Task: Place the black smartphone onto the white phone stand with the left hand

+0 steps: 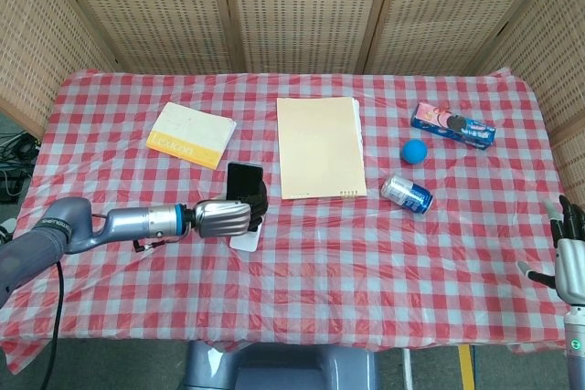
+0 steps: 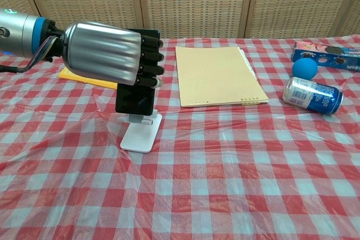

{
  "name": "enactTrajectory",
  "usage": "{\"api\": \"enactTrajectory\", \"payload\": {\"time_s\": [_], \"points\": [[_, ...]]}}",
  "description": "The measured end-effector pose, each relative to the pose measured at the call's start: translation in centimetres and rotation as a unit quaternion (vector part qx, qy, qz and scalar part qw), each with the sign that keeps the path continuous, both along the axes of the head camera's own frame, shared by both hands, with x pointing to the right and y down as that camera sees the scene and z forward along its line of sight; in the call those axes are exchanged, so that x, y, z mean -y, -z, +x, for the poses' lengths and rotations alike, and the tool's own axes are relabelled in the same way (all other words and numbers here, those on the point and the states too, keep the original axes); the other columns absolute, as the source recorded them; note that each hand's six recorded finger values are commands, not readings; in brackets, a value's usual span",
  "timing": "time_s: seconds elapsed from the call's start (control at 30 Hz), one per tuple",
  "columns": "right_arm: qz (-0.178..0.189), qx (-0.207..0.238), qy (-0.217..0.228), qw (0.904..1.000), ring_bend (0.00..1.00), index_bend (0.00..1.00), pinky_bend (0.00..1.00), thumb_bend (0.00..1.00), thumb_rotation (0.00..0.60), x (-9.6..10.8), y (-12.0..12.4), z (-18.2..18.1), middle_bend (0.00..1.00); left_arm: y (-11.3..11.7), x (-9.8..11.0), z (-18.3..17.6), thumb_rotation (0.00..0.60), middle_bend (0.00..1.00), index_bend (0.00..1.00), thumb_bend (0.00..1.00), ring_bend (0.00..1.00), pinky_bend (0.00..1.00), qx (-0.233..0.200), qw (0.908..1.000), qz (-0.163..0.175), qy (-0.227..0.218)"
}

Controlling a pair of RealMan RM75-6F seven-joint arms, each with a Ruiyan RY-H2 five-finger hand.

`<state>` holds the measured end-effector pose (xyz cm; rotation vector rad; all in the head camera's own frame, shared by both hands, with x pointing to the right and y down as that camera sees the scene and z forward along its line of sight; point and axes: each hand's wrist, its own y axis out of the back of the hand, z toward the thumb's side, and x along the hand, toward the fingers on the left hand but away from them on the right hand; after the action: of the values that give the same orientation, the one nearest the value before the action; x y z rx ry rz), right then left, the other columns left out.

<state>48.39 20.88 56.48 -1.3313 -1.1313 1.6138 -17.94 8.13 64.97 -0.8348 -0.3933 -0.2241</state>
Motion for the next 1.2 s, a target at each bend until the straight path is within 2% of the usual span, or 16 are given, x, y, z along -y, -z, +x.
{"api": "enactTrajectory", "payload": {"time_s": [0.43,0.6,0.7,0.77,0.83,0.97,1.2], "points": [[-0.005,0.001,0.003,1.0000,0.00,0.04,0.00,0.00,0.600,0.0,-0.2,-0.2,0.00,-0.9,-0.9,0.3,0.600,0.34,0.44,0.33,0.38,0.28,0.001,1.0000,-0.008,0.000],[-0.006,0.002,0.003,1.0000,0.00,0.04,0.00,0.00,0.600,0.0,-0.3,-0.3,0.00,-1.0,-1.0,0.3,0.600,0.30,0.40,0.32,0.36,0.27,-0.001,1.0000,-0.009,0.002],[-0.007,0.002,0.003,1.0000,0.00,0.04,0.00,0.00,0.600,0.0,-0.3,-0.3,0.00,-1.1,-0.9,0.2,0.600,0.18,0.28,0.31,0.26,0.23,0.001,0.9999,-0.010,0.004],[-0.007,0.001,0.003,1.0000,0.00,0.04,0.00,0.00,0.600,0.0,-0.3,-0.3,0.00,-1.1,-0.8,0.1,0.600,0.03,0.10,0.27,0.11,0.14,0.004,0.9999,-0.012,0.006],[-0.008,0.001,0.003,1.0000,0.00,0.04,0.00,0.00,0.600,0.0,-0.3,-0.3,0.00,-1.0,-0.7,0.0,0.600,0.00,0.01,0.24,0.02,0.07,0.005,0.9998,-0.014,0.010],[-0.009,0.001,0.003,1.0000,0.00,0.04,0.00,0.00,0.600,-0.1,-0.3,-0.3,0.00,-0.5,-0.7,-0.3,0.600,0.00,0.00,0.24,0.00,0.01,0.004,0.9997,-0.018,0.014],[-0.008,0.003,0.006,0.9999,0.00,0.04,0.00,0.00,0.600,-0.2,-0.2,-0.6,0.00,1.2,-0.2,-1.3,0.600,0.00,0.00,0.24,0.00,0.00,-0.004,0.9997,-0.017,0.019]]}}
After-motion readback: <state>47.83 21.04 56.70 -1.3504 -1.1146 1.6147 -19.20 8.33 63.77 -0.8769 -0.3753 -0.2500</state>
